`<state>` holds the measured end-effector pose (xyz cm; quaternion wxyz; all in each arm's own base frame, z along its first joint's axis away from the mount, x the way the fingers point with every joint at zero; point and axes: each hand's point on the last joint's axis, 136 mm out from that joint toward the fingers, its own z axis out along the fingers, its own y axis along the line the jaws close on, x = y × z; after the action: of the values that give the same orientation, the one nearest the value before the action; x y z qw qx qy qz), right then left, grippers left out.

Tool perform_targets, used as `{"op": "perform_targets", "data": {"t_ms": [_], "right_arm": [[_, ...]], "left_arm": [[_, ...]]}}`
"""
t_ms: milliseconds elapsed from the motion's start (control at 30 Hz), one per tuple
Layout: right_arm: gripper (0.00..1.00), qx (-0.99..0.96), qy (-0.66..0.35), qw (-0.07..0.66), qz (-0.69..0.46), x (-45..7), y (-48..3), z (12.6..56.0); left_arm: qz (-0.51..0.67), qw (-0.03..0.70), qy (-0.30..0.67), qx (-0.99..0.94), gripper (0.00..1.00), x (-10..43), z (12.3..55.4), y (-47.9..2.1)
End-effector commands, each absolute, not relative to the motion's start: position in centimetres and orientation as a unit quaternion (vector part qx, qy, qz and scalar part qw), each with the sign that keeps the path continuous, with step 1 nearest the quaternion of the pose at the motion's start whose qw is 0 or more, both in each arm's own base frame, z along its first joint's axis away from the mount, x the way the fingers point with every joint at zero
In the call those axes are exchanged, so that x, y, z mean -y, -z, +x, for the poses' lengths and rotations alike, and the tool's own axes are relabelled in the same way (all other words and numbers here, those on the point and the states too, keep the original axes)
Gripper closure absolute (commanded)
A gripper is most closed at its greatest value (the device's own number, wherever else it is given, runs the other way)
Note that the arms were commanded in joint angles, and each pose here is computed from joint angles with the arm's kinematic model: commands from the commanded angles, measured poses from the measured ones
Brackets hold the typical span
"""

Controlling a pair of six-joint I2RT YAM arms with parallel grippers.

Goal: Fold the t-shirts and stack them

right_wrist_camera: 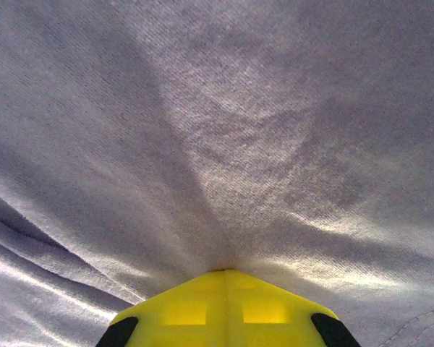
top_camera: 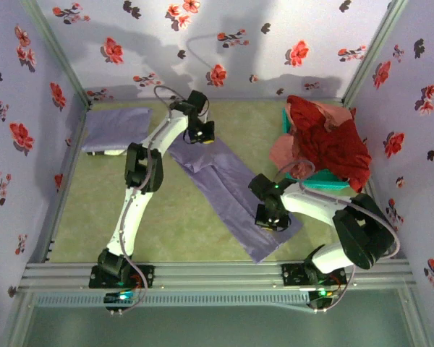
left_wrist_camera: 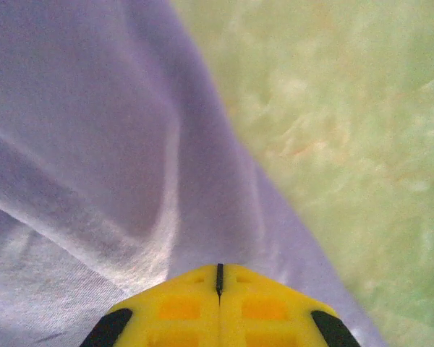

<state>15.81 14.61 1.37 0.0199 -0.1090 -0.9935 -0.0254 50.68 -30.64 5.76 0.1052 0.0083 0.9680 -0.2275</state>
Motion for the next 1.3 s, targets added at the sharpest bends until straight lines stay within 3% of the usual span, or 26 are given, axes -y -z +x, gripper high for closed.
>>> {"op": "perform_targets", "data": {"t_ms": [0,133,300,767,1033,1267], "right_arm": [[1.00,0.994,0.036,0.037,-0.100,-15.8,-0.8,15.6],[1.00,0.994,0.039,0.037,-0.096,-16.2,-0.7,15.9],[1.00,0.994,0.039,0.043,-0.089,-16.6,-0.5,16.1],[1.00,0.995,0.036,0.047,-0.082,-17.4,-1.0,15.8],[1.00,0.994,0.063,0.053,-0.078,-19.4,-0.9,15.5],[0.97,0.983,0.169,0.058,-0.037,-25.2,-2.3,16.6]], "left_arm": [[-0.007,0.146,0.230,-0.962,1.00,30.0,50.7,-12.0],[-0.038,0.142,0.170,-0.974,1.00,26.0,48.7,-12.5],[-0.100,0.111,0.175,-0.973,1.00,23.3,46.0,-8.8],[-0.156,0.080,0.177,-0.968,1.00,22.2,43.9,-1.1],[-0.151,0.066,0.173,-0.971,1.00,21.7,47.6,1.0],[-0.083,0.088,0.255,-0.959,1.00,26.2,53.4,-1.7]]}}
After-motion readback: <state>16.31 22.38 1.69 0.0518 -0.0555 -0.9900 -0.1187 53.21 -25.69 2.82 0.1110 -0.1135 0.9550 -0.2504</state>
